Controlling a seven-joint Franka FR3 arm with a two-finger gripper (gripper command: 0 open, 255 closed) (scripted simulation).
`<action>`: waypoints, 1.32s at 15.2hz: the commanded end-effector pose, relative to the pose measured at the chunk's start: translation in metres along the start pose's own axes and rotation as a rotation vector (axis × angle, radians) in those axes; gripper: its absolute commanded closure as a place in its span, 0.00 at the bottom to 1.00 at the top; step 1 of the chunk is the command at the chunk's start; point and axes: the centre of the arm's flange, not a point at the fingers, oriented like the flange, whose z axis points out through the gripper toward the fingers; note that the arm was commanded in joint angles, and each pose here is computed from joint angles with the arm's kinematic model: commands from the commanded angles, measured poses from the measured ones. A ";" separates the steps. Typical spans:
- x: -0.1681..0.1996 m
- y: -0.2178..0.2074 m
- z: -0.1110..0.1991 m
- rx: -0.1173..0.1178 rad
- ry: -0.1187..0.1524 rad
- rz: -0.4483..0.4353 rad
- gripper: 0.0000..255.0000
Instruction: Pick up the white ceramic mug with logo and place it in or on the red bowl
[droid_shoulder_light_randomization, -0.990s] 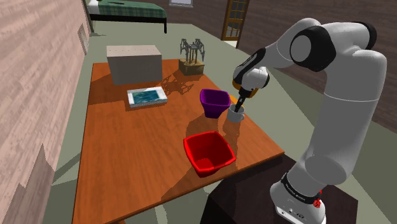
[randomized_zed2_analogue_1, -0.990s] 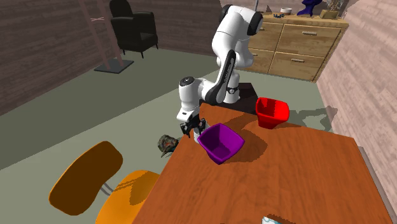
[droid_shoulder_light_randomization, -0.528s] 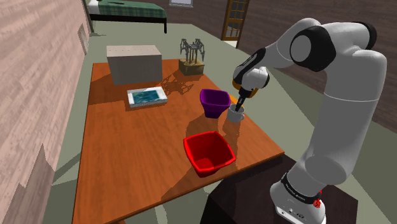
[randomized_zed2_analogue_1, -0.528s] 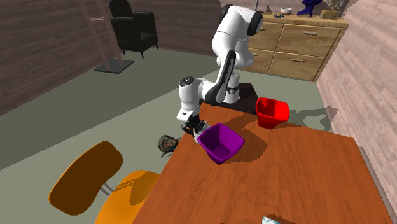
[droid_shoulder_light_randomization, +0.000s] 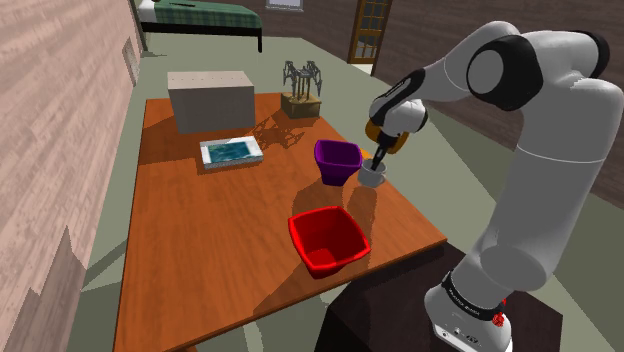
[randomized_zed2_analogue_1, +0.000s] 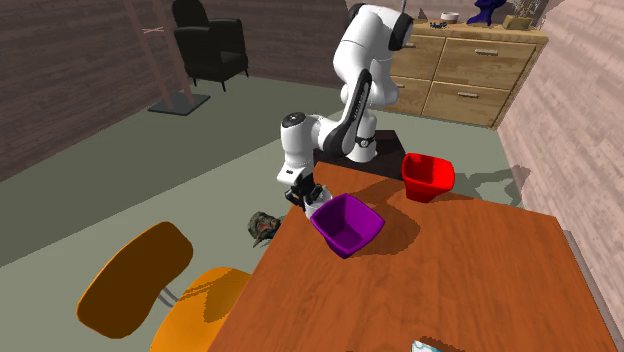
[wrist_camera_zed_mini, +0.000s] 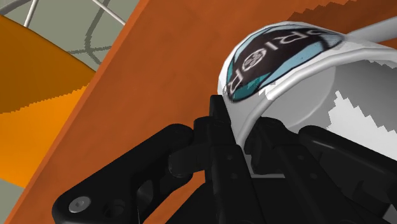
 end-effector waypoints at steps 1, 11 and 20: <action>0.001 0.000 -0.011 0.000 0.000 0.000 1.00; 0.006 -0.003 -0.063 0.000 0.000 0.000 1.00; 0.011 -0.006 -0.111 0.000 0.000 0.000 1.00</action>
